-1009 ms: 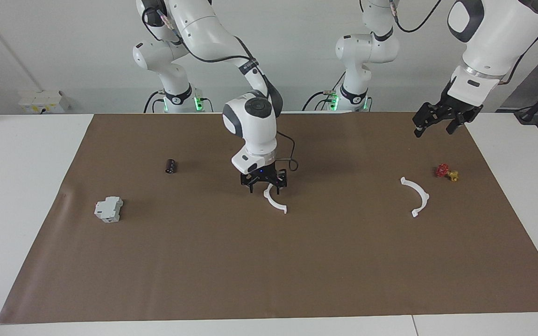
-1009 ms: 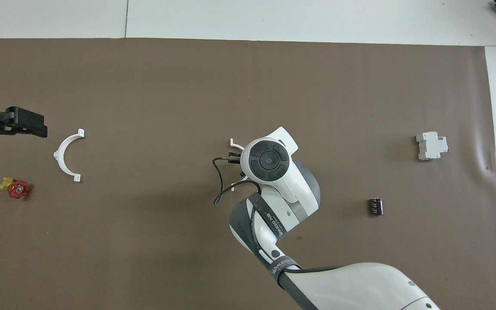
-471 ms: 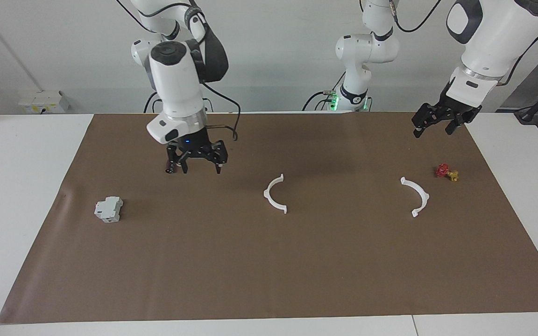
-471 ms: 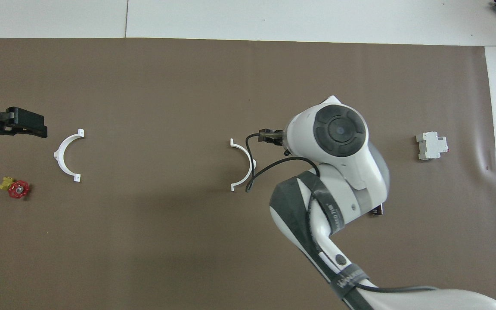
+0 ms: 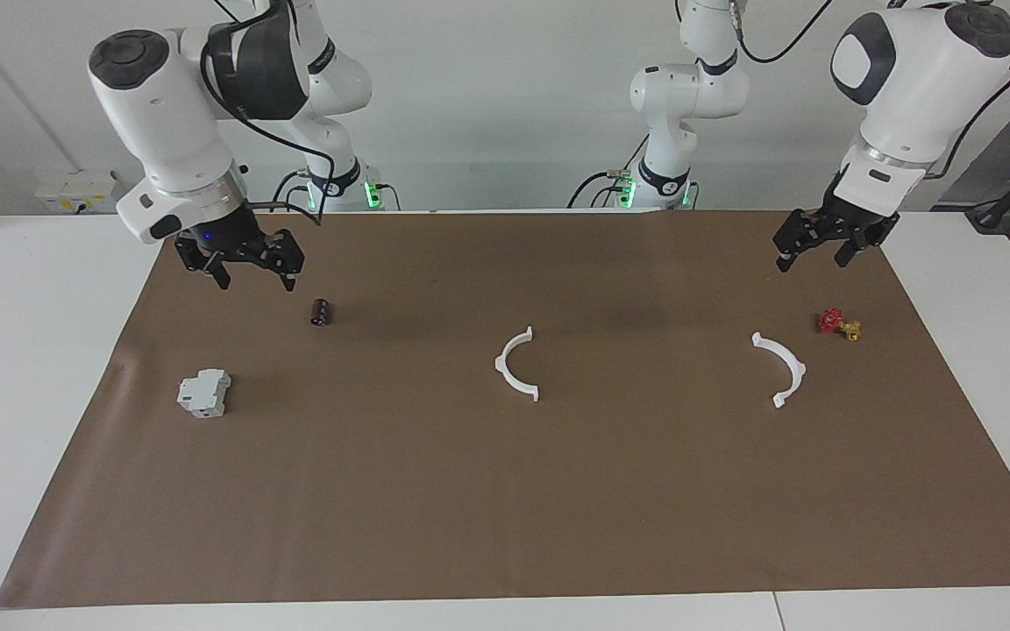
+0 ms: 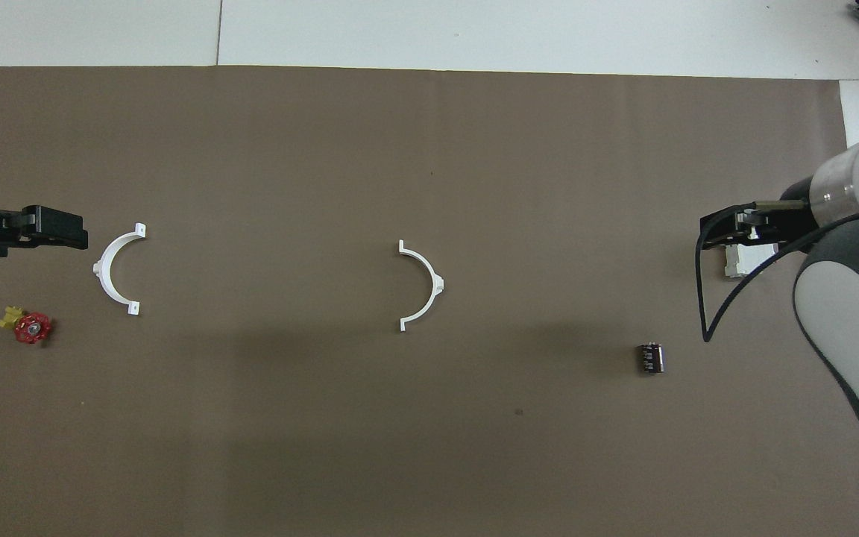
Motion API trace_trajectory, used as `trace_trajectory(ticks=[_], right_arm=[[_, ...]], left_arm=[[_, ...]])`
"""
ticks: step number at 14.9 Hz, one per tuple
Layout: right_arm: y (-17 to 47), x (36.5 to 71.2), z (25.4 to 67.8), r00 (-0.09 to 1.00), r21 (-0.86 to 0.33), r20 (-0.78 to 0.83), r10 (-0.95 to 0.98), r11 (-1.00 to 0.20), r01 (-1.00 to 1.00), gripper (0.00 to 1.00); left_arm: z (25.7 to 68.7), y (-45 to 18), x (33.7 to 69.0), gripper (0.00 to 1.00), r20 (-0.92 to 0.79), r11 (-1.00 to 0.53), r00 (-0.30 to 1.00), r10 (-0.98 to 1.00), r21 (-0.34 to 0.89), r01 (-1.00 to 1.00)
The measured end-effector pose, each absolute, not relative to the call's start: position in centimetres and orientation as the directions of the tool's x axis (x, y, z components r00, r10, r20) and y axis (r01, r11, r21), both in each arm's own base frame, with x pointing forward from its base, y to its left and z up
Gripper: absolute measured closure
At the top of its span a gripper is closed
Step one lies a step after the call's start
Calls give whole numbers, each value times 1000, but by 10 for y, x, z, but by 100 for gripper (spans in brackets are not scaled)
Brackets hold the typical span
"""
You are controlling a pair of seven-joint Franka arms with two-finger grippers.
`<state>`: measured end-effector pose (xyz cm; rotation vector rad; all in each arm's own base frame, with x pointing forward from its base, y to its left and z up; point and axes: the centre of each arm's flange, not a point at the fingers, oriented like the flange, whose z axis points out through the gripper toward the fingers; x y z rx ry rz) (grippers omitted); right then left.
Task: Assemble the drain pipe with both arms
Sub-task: 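Release the half-ring at center and withdraw the right gripper, then grasp the other white half-ring with the left gripper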
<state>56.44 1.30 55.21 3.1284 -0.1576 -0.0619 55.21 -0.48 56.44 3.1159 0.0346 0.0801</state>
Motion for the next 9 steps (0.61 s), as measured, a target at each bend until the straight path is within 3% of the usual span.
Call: trace_trajectory(ticks=[9], right_arm=[[-37,555,552,987,10,-90,-130,-992,-129,0]], left_arm=[[421,31,535,0,71,-999,996,50,19,48]])
